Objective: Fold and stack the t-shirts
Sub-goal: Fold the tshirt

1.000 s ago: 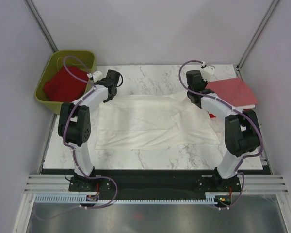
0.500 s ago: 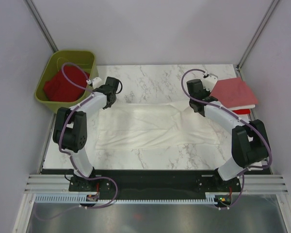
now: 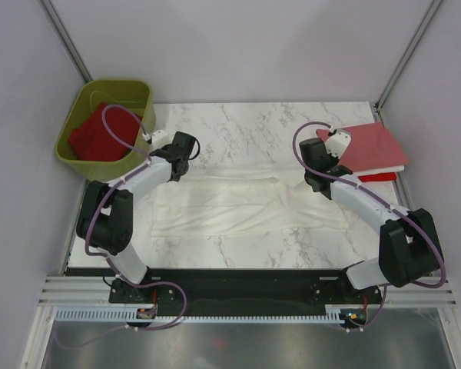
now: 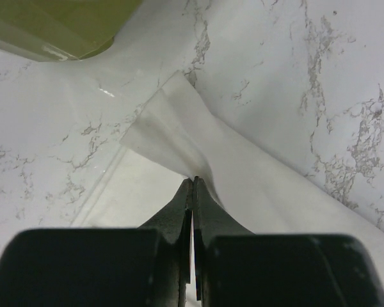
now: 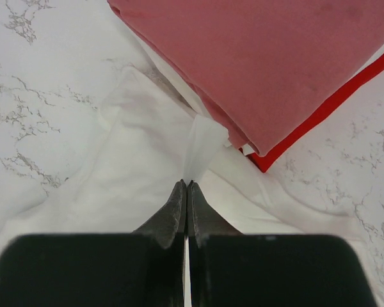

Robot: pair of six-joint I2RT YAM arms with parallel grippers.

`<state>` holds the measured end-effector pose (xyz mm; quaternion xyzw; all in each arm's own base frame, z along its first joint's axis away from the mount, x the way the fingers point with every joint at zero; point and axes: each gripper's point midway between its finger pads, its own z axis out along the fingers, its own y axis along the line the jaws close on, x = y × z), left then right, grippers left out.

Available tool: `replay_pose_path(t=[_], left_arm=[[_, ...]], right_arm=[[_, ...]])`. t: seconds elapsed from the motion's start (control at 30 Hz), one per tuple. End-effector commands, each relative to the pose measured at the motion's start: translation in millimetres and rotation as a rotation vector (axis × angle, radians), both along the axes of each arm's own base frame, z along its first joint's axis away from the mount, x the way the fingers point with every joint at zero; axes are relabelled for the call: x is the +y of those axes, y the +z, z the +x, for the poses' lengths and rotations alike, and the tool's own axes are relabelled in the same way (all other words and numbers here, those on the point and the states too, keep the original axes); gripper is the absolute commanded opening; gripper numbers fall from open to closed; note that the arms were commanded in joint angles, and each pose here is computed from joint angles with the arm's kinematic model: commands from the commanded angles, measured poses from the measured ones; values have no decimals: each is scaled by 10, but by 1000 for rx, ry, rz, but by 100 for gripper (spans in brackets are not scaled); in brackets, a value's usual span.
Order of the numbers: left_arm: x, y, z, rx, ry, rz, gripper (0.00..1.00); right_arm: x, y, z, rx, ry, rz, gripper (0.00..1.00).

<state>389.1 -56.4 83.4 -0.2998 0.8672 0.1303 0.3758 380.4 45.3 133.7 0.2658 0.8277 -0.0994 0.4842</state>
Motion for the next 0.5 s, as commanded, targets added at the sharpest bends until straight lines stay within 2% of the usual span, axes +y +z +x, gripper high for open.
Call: replay_pose_path(t=[0.0, 0.47], left_arm=[[116, 171, -10, -84, 65, 6, 2], [234, 34, -217, -41, 97, 23, 2]], right_arm=[[-31, 167, -51, -59, -20, 18, 1], [-19, 99, -297, -64, 10, 41, 2]])
